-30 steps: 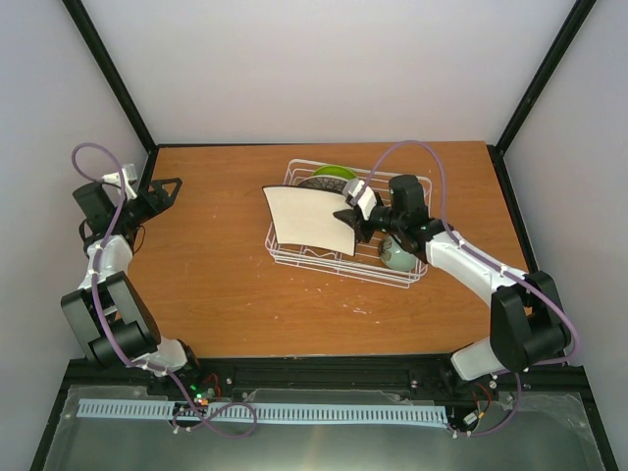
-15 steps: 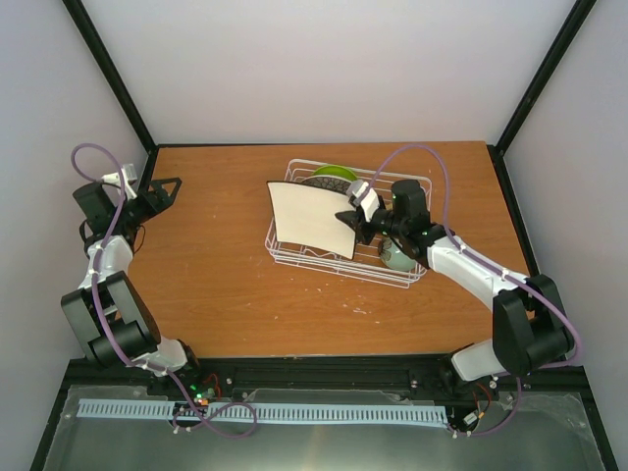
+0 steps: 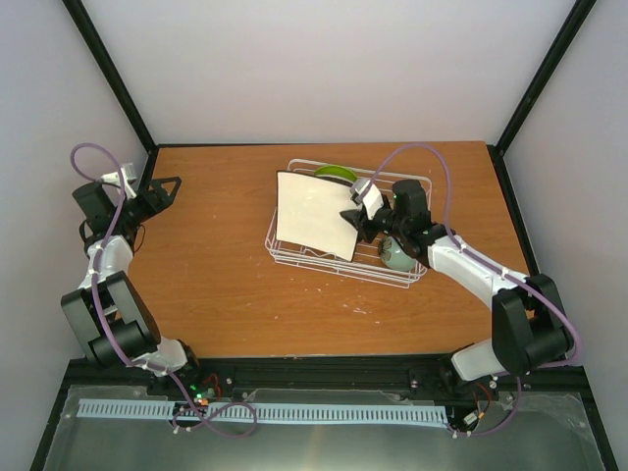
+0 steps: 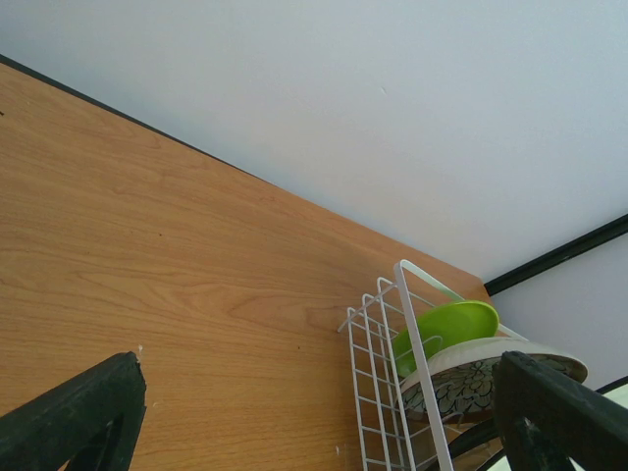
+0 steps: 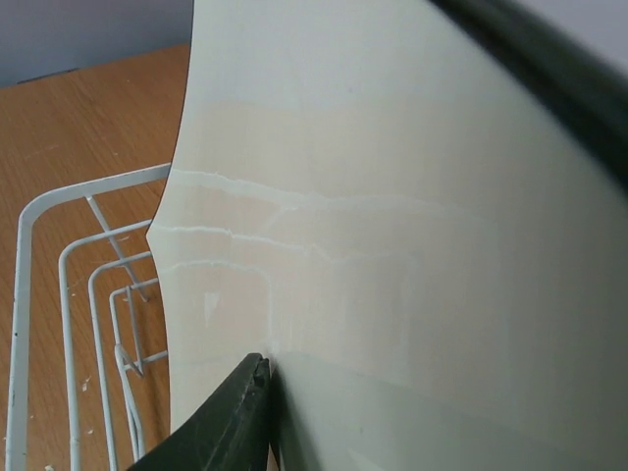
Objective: Load the mixed dishes into the dish rack
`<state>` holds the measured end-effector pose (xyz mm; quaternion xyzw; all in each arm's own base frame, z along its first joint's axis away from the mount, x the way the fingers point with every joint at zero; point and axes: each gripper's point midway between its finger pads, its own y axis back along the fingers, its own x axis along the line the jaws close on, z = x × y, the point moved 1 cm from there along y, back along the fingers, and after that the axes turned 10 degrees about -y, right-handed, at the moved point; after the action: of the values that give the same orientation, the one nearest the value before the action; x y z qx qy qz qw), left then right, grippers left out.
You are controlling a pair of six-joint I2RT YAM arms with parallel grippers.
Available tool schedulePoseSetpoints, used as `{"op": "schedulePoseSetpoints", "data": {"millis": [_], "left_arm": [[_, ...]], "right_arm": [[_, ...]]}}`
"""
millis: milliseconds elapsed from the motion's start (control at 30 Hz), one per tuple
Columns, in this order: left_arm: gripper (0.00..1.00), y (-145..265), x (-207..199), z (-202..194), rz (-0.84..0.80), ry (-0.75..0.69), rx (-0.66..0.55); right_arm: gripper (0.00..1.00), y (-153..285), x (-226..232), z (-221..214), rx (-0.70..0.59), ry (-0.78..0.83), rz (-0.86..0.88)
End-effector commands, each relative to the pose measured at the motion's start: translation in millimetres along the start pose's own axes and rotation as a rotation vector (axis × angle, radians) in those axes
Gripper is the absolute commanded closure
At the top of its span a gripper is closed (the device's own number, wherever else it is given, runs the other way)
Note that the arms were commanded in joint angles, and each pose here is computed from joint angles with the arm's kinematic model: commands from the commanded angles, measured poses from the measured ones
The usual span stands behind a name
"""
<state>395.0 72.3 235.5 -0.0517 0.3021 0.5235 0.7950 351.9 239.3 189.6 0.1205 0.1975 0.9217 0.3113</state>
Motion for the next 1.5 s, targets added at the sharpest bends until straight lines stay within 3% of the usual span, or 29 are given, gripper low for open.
{"op": "schedulePoseSetpoints", "data": {"millis": [0, 33, 367, 500, 633, 700, 800, 900, 1133, 1200, 1467], "left_arm": [[0.04, 1, -2, 5, -0.016, -0.018, -0.016], [0.04, 1, -2, 6, -0.016, -0.019, -0.017], [0.04, 1, -2, 7, -0.011, -0.024, -0.019], [0.04, 2, -2, 7, -0.007, -0.026, -0.021], [0.04, 2, -1, 7, -0.002, -0.026, -0.021], [0.04, 2, -2, 7, -0.002, -0.027, -0.022], [0.04, 2, -1, 7, -0.005, -0.023, -0.022], [0.04, 2, -2, 7, -0.006, -0.025, -0.023], [0.04, 2, -2, 5, -0.01, -0.02, -0.023], [0.04, 3, -3, 6, -0.011, -0.023, -0.024], [0.05, 3, -4, 8, -0.013, -0.024, -0.027]], "right_arm": [[0.71, -2, -3, -121, 0.416, -0.103, -0.054], [0.67, -2, -4, -120, 0.416, -0.098, -0.054], [0.62, -7, -8, -96, 0.381, -0.059, -0.046], [0.85, -3, -7, -80, 0.325, -0.017, -0.047], [0.96, 10, -7, -58, 0.263, 0.055, -0.079], [0.97, 16, -6, -51, 0.251, 0.082, -0.088], [0.89, 21, -5, -50, 0.263, 0.09, -0.093], [0.75, 23, 2, -54, 0.264, 0.072, -0.066], [0.67, 14, 14, -79, 0.318, 0.016, -0.019], [0.61, 12, 14, -80, 0.325, 0.008, -0.012], [0.44, 14, 10, -61, 0.249, 0.007, -0.05]]}}
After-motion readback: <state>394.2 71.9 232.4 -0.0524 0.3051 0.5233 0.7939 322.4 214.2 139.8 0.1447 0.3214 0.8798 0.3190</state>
